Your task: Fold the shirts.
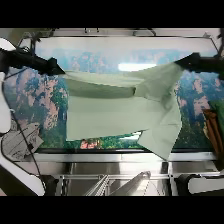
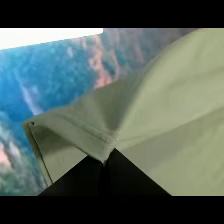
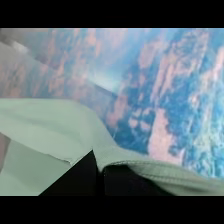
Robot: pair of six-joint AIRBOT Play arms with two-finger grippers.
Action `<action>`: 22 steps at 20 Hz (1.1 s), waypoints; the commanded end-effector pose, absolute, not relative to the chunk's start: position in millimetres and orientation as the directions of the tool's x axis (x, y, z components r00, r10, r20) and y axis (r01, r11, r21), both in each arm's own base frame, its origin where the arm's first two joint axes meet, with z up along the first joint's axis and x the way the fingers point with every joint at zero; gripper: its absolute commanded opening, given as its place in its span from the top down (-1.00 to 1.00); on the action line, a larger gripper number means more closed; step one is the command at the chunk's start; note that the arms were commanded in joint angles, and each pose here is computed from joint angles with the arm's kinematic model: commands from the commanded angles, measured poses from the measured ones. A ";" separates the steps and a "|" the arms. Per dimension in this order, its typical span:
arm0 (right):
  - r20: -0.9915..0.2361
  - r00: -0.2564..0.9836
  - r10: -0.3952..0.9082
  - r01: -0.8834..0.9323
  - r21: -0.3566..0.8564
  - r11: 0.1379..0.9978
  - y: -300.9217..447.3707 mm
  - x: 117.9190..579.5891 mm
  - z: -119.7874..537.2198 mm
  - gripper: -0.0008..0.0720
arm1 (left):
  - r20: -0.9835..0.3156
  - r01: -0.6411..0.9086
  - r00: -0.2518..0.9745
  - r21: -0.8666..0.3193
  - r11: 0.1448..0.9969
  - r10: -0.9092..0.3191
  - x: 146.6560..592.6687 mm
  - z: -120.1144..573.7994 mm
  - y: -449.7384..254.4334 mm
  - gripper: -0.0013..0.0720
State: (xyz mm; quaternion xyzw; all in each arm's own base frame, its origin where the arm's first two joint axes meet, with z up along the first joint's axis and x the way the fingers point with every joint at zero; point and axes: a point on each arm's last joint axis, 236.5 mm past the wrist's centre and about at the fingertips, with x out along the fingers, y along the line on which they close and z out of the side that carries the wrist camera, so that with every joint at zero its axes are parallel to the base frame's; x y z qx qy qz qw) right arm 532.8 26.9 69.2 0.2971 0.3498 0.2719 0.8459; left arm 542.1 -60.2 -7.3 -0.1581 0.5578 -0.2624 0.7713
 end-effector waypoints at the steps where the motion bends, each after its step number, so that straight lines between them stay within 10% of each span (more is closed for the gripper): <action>1: -0.381 0.652 0.655 -0.180 0.762 0.622 20.9 571.1 -13.5 0.93 | -0.784 0.164 0.241 -0.548 0.820 -0.572 570.3 -87.2 -55.4 0.91; 12: -0.228 0.799 0.556 -0.251 0.714 0.654 -27.9 629.7 8.7 0.93 | -0.701 0.152 0.378 -0.598 0.787 -0.605 601.1 -69.5 -55.9 0.91; 22: -0.433 0.502 0.749 -0.235 0.765 0.600 -35.1 536.6 -39.3 0.92 | -0.679 0.078 0.108 -0.722 0.687 -0.726 519.2 -85.3 -76.1 0.92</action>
